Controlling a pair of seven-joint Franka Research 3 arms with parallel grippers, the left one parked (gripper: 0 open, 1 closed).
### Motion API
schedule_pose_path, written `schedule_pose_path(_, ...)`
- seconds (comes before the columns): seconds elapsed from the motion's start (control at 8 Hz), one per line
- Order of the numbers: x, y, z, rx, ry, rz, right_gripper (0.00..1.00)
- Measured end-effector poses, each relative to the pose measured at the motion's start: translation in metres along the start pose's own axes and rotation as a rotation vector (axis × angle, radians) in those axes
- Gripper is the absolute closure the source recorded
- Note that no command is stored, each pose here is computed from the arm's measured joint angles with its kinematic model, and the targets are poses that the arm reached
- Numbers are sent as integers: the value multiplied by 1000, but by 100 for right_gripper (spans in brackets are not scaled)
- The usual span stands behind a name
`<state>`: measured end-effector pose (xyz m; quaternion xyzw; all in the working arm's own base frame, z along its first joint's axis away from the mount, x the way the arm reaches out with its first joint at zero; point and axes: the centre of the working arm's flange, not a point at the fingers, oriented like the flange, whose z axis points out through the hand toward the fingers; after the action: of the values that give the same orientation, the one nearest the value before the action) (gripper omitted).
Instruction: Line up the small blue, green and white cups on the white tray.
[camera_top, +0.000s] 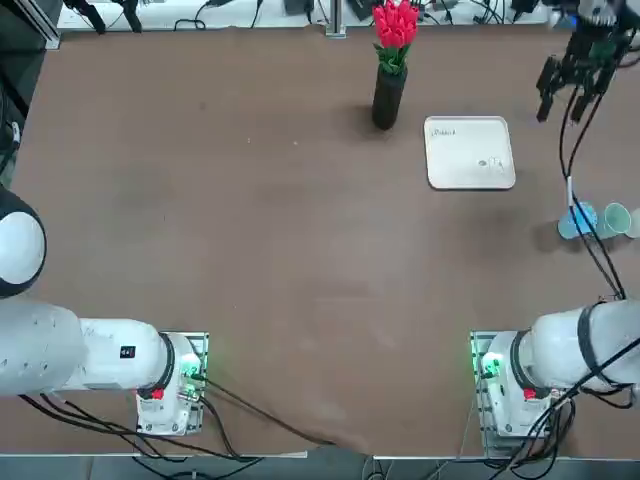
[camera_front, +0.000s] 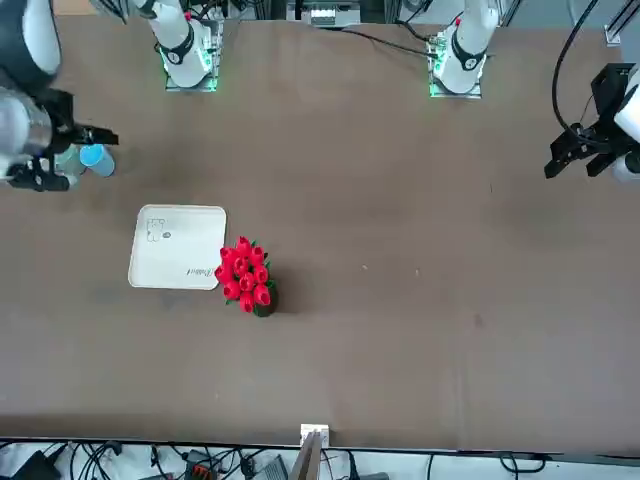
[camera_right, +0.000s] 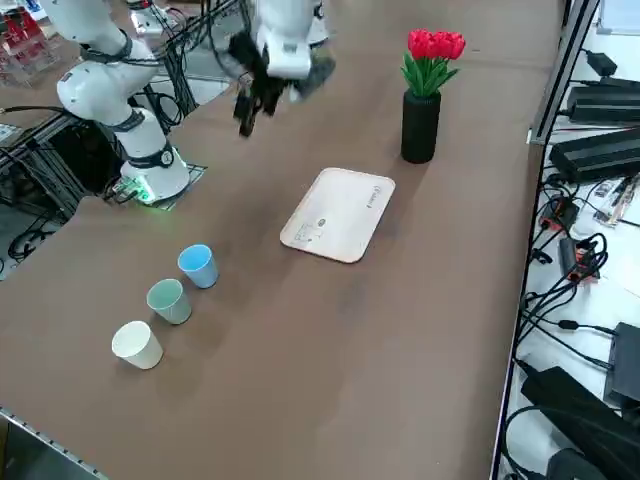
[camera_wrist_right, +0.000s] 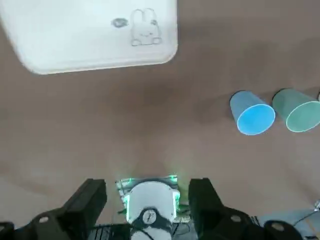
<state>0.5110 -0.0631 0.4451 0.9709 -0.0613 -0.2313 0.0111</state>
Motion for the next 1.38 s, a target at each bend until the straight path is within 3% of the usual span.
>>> schedule_pose_path(0.38, 9, 73, 79, 31, 64, 12, 0)
schedule_pose_path(0.75, -13, 147, 140, 70, 162, -18, 0)
schedule_pose_path(1.38, -25, 163, 211, 88, 213, 20, 1)
